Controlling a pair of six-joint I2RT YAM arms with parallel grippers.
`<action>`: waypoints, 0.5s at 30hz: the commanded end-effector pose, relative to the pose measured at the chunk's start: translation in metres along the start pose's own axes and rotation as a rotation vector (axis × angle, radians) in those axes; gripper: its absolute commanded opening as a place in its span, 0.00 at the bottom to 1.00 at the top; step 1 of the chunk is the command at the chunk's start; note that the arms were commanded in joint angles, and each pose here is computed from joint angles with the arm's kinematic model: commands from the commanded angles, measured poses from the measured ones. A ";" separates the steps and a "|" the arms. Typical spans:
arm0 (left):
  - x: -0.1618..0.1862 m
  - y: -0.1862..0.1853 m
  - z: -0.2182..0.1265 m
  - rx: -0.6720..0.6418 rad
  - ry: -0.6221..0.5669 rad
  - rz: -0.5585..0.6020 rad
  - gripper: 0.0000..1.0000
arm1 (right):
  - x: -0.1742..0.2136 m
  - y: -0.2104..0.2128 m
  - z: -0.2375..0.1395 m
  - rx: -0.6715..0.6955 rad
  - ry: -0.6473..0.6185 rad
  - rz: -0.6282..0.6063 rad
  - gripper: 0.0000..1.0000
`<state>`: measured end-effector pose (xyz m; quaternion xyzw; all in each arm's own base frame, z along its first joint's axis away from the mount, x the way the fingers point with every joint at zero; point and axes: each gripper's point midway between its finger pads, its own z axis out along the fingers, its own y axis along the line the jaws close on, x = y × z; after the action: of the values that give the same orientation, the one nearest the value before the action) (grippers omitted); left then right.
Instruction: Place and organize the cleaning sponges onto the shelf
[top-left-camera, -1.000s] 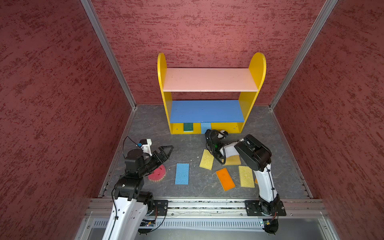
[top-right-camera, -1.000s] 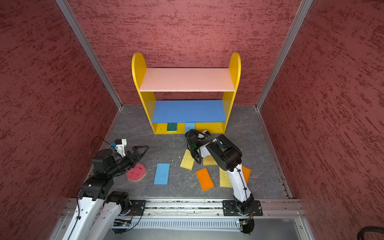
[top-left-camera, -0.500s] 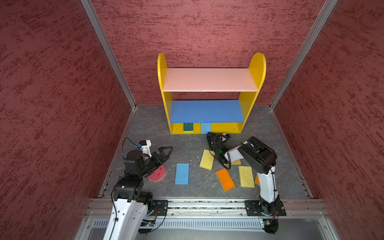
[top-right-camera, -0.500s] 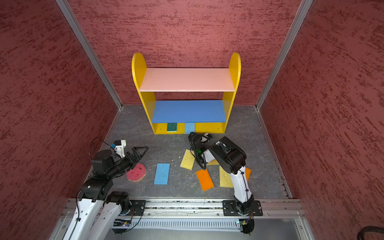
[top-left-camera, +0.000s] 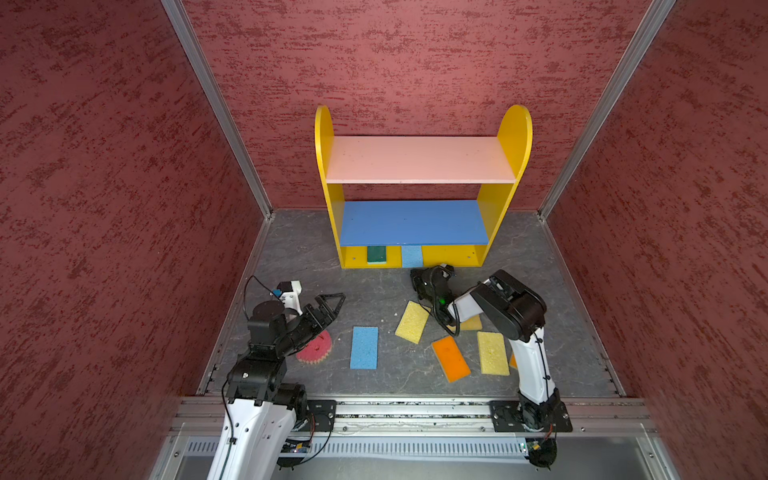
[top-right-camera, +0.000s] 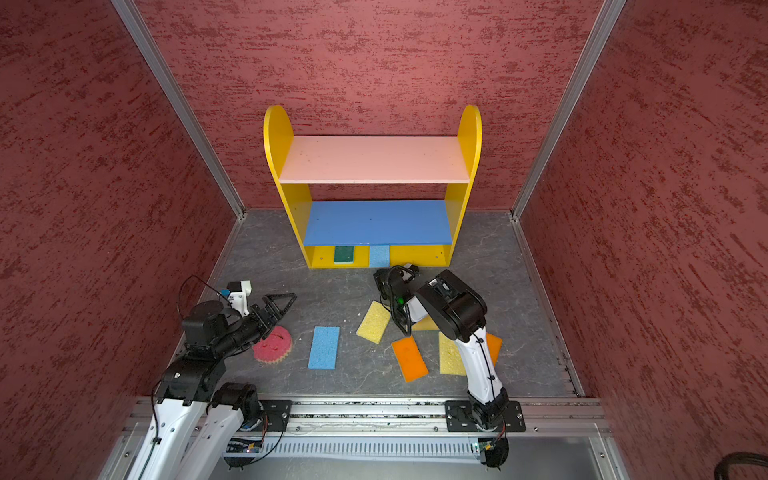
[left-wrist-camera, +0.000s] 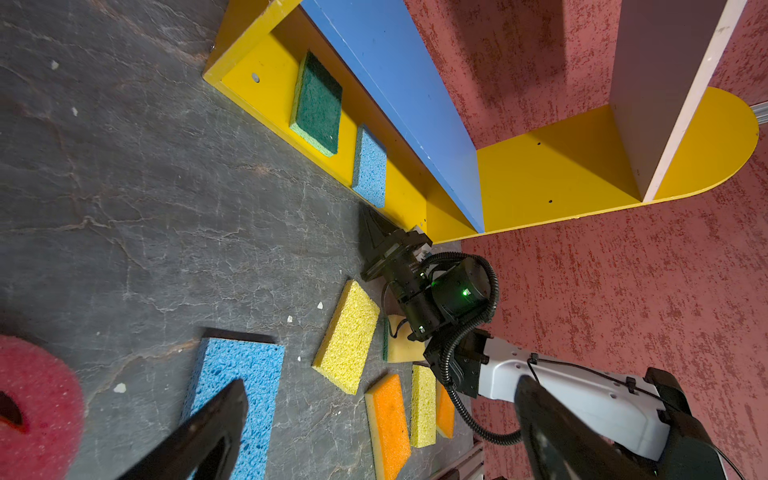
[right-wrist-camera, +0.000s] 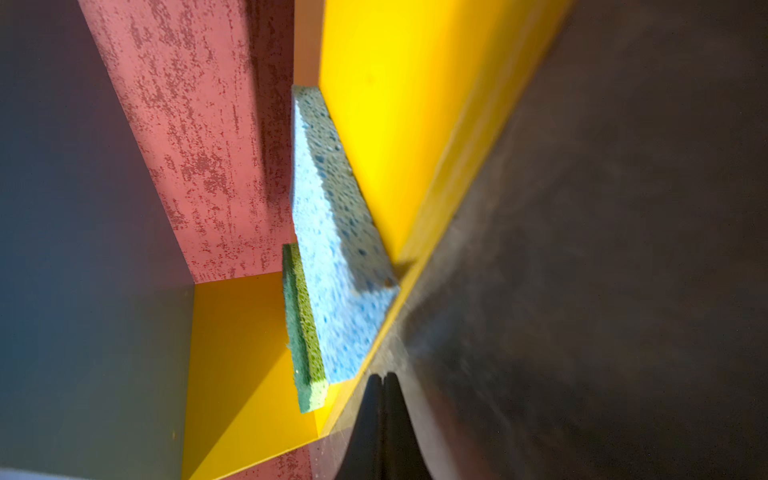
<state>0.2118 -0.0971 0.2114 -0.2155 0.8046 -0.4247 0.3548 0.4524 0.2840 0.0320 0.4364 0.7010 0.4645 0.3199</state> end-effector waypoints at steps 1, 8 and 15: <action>-0.003 0.000 -0.004 -0.007 -0.020 -0.006 1.00 | 0.002 -0.023 0.010 0.067 0.028 0.035 0.00; 0.000 0.007 0.000 -0.009 -0.017 -0.023 1.00 | -0.002 -0.022 0.025 0.066 0.013 0.040 0.00; 0.000 0.008 0.001 -0.010 -0.018 -0.024 1.00 | -0.007 -0.024 0.022 0.076 -0.010 0.045 0.00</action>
<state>0.2102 -0.0962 0.2028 -0.2271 0.8050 -0.4245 0.3466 0.4752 0.2952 0.0352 0.4314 0.6932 0.4811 0.3192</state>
